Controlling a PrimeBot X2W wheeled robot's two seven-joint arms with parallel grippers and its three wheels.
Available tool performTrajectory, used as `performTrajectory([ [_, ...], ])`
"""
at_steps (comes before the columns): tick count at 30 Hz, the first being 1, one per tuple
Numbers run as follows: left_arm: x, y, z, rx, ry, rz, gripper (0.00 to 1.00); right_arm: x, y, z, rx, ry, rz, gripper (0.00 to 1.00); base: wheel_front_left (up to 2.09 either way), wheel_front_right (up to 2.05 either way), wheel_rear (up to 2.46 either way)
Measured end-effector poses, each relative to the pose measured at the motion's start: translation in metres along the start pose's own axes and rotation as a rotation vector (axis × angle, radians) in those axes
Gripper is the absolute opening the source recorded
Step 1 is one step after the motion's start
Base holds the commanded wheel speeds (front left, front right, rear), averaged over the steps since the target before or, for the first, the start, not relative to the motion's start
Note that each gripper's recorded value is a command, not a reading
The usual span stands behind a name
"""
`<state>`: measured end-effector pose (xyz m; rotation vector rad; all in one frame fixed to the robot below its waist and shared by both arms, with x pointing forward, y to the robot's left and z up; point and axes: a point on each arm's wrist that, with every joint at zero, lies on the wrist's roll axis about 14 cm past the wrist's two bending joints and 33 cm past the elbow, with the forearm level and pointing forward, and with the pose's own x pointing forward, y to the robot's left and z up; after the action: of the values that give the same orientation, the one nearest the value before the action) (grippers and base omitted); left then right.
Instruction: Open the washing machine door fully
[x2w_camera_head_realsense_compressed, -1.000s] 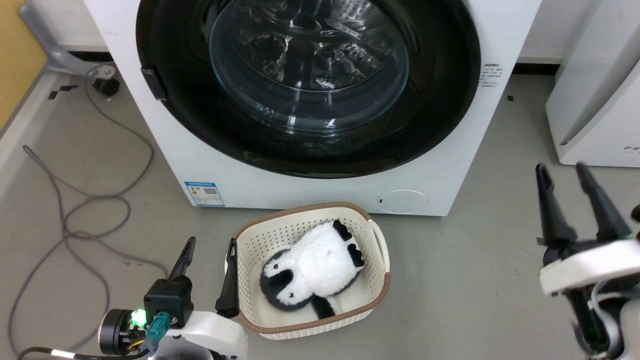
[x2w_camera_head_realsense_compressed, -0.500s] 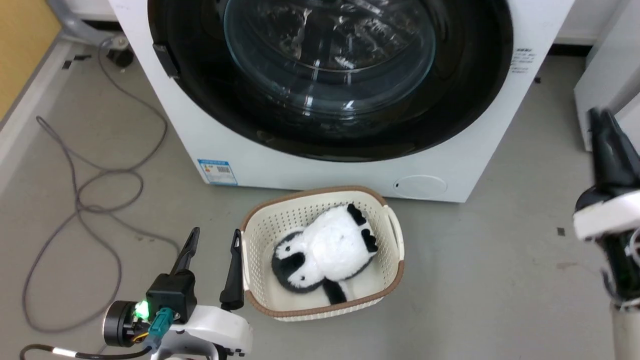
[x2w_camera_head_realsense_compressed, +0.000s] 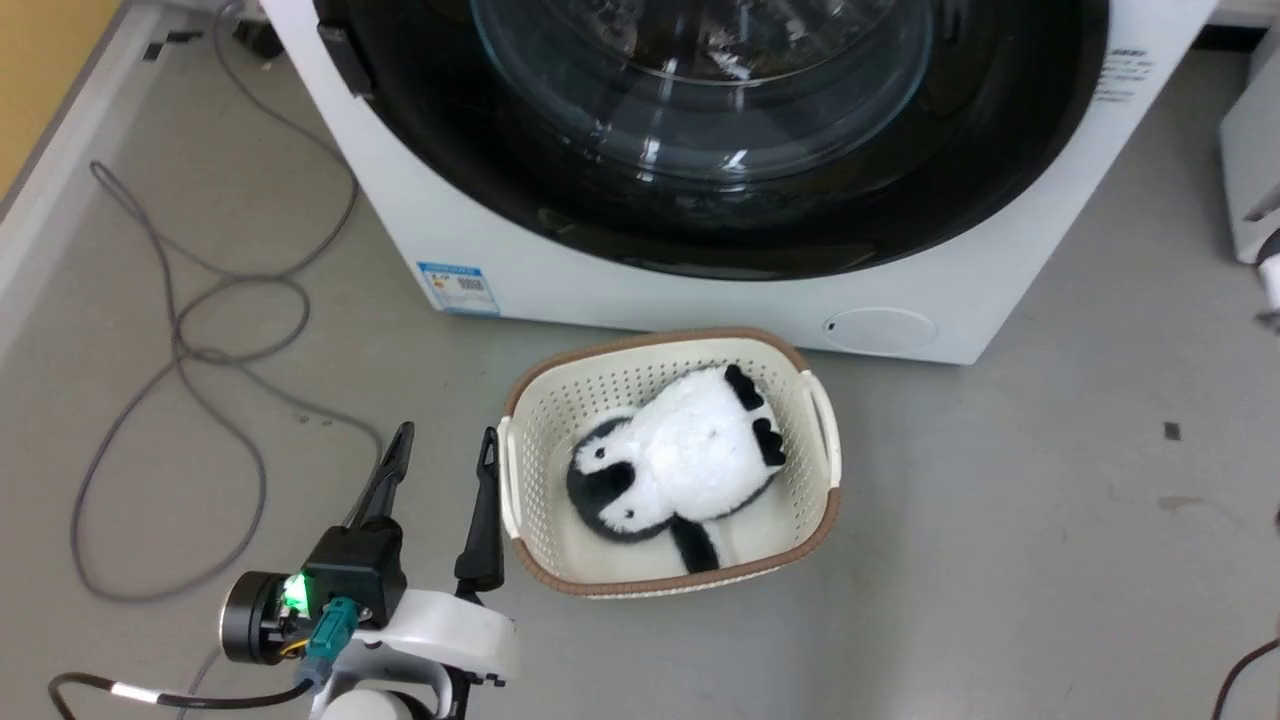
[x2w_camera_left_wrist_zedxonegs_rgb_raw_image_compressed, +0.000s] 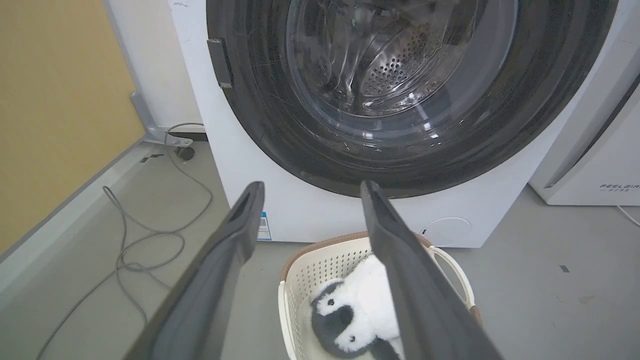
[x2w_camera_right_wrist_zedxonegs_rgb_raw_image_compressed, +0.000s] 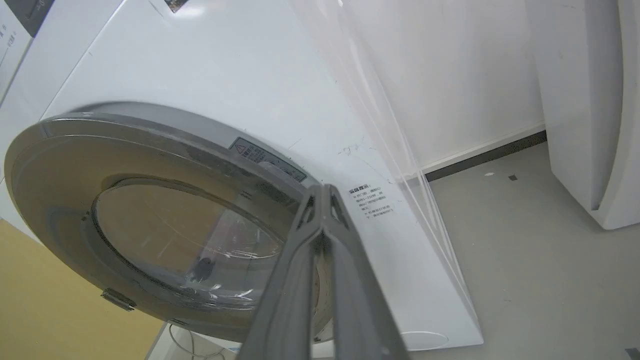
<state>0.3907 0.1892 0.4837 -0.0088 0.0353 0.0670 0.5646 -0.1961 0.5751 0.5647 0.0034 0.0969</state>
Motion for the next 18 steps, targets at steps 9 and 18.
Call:
performTrajectory([
  [9, 0.003, 0.007, -0.012, -0.001, 0.026, 0.028, 1.0, 0.041, -0.007, -0.014, 0.112, 0.137, -0.014, 0.0, 0.0, 0.0, 0.0],
  [18, 0.005, 0.017, -0.021, 0.005, 0.045, 0.061, 1.0, 0.068, 0.009, -0.045, 0.177, 0.306, 0.039, 0.0, 0.0, 0.0, 0.0],
])
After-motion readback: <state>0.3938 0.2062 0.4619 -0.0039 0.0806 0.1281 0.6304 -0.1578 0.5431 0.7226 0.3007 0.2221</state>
